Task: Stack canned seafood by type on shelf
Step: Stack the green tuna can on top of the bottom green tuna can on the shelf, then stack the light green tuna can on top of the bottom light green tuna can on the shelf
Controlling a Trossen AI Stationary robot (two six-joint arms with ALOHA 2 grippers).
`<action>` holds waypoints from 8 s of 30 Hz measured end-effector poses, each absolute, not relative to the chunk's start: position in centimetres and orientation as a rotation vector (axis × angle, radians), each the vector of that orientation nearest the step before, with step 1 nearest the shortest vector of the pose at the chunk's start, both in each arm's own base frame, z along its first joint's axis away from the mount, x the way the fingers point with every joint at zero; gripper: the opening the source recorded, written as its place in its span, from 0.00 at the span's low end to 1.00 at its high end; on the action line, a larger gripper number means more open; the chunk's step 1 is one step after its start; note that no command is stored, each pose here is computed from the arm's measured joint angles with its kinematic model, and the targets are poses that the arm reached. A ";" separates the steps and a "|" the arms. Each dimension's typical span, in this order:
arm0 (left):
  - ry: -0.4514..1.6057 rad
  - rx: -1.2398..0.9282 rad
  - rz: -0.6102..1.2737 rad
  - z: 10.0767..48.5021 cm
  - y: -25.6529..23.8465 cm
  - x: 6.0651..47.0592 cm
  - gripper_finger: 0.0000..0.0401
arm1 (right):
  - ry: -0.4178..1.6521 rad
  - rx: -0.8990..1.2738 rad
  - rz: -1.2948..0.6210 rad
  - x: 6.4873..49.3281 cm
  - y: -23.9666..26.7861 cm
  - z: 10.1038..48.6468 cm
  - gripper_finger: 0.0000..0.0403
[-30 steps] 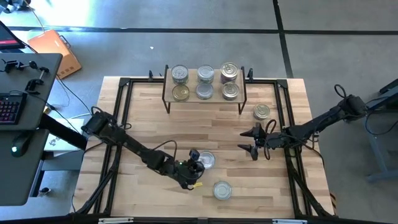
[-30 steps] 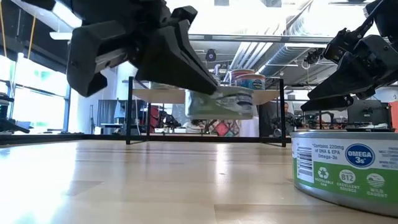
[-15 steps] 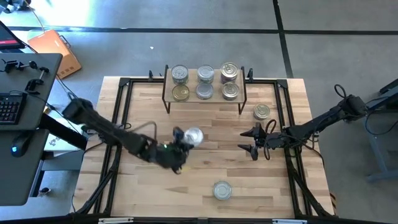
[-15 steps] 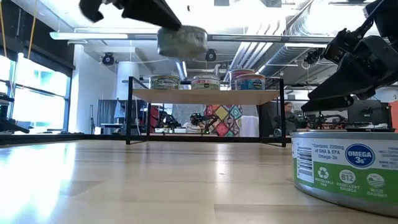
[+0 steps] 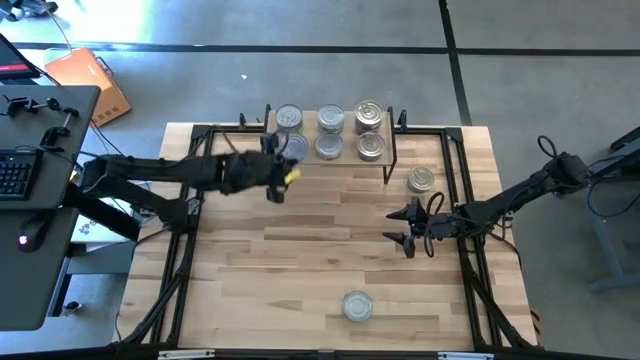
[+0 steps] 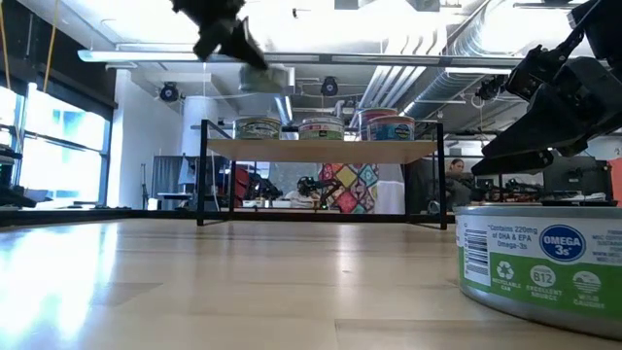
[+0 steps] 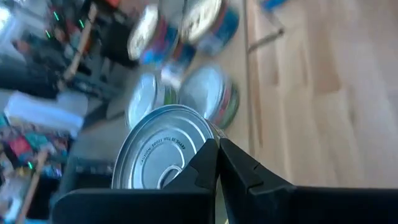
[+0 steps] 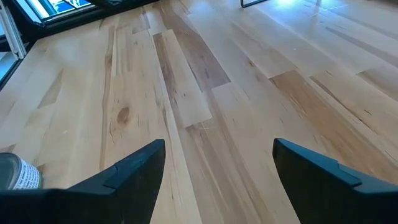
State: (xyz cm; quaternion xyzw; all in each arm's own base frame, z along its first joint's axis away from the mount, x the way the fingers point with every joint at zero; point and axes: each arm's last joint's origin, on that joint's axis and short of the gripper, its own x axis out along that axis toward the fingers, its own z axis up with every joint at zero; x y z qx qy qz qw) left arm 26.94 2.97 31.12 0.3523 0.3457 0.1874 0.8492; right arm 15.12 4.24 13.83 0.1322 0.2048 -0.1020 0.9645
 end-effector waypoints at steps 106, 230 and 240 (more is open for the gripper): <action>0.635 0.369 0.158 20.2 -10.6 34.2 0.09 | 0.785 -0.019 0.301 30.5 9.0 12.0 0.00; 0.709 0.678 -0.192 12.3 -11.2 37.1 0.40 | 0.841 -0.115 0.030 25.4 12.0 16.3 0.36; 0.747 0.739 -0.150 9.9 -11.1 37.5 0.22 | 0.843 -0.123 0.033 25.4 12.0 16.3 0.36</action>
